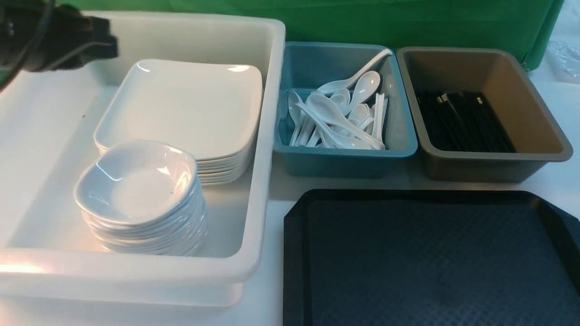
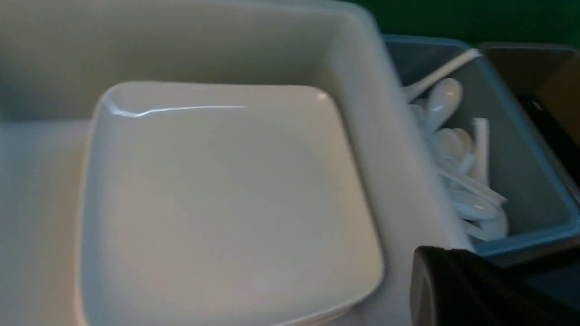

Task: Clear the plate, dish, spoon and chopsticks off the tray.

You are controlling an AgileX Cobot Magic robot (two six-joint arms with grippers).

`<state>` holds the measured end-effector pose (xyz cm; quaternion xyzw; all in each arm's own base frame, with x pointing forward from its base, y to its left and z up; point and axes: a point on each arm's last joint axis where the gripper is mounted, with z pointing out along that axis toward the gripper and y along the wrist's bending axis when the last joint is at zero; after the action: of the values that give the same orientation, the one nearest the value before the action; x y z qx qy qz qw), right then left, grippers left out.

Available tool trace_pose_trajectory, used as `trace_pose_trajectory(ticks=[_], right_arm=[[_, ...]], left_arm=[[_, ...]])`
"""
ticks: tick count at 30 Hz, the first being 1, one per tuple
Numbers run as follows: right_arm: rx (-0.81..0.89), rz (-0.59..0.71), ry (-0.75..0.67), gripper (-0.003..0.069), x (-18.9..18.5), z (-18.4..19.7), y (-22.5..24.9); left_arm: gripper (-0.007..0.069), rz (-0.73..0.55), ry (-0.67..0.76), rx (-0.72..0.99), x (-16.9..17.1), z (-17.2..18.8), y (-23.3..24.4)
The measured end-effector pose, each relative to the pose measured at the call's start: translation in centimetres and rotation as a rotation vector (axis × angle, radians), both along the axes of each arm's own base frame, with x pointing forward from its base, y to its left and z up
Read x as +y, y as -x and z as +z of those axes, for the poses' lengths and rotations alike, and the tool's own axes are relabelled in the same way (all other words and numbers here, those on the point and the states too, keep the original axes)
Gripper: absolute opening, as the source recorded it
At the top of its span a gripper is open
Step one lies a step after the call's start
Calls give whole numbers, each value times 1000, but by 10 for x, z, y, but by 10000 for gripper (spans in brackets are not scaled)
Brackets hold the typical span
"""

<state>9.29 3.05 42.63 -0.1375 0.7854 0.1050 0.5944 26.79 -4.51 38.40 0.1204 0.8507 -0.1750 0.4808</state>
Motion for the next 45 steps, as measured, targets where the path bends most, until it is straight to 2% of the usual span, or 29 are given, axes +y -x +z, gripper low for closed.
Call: trace_pose_trajectory(ticks=[4,7,12,19,20,23,29,45], right_arm=[[-135,-96,15,20,-10,0,26],[-222,-124,17,20,-14,-8,43],[-337,-148,-2,20,-17,-36,71],[-441,-168,-22,21,-20,-68,91],[-448,-170,-23,27,-20,-71,92],[-455,-171,-24,59,-20,-71,92],[-455,-172,-26,151,-20,-71,92],[-457,-172,-26,197,-20,-71,93]], left_arm=[[1,-159,-51,-16,-37,18,44],[0,-194,-83,-45,-45,24,77],[0,-185,-18,-185,-32,28,138],[0,-153,32,-275,-2,-13,200],[0,-149,27,-275,2,-28,208],[0,-140,45,-273,9,-55,223],[1,-120,94,-257,13,-80,233],[2,-104,112,-287,13,-80,230]])
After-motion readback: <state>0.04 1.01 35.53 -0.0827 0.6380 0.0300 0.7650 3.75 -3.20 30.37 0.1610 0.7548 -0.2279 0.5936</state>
